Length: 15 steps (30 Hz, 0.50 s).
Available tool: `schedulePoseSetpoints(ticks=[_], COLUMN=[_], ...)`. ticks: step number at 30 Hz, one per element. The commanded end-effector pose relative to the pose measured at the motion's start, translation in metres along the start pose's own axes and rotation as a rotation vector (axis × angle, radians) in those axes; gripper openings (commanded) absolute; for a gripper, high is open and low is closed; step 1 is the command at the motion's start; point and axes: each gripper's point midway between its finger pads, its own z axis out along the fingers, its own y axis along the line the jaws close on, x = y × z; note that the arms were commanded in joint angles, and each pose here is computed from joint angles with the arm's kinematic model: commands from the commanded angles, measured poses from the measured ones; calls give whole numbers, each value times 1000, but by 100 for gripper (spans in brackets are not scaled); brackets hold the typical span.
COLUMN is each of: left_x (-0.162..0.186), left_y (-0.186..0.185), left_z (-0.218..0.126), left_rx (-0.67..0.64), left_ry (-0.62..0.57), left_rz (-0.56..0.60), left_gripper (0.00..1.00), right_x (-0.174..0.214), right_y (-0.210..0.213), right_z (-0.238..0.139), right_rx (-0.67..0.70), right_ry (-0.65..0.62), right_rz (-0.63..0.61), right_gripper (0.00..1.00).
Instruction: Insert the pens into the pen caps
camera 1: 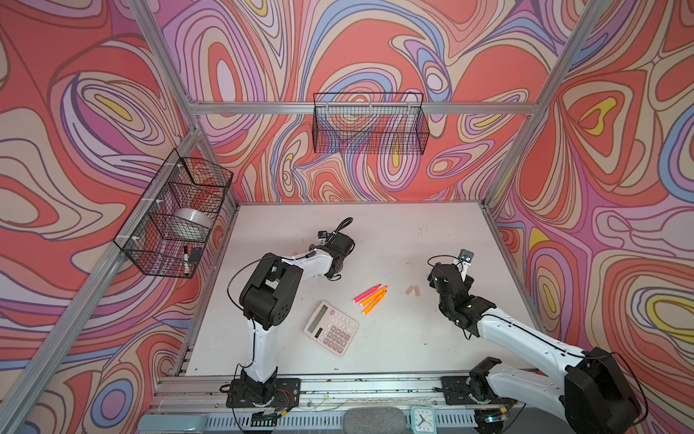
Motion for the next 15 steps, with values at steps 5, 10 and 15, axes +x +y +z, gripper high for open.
schedulePoseSetpoints(ticks=[5,10,15], left_x=[0,-3,-12], left_y=[4,1,4], left_z=[4,2,-6], left_rx=[-42,-36,-37], left_ry=[13,17,-2], left_rz=[-14,-13,-14], left_gripper=[19,28,38], right_x=[3,3,2], right_y=[0,0,-1], right_z=[8,6,5], right_rx=[29,18,15], right_ry=[2,-3,-10], right_rz=[-15,-9,-4], right_gripper=[76,76,77])
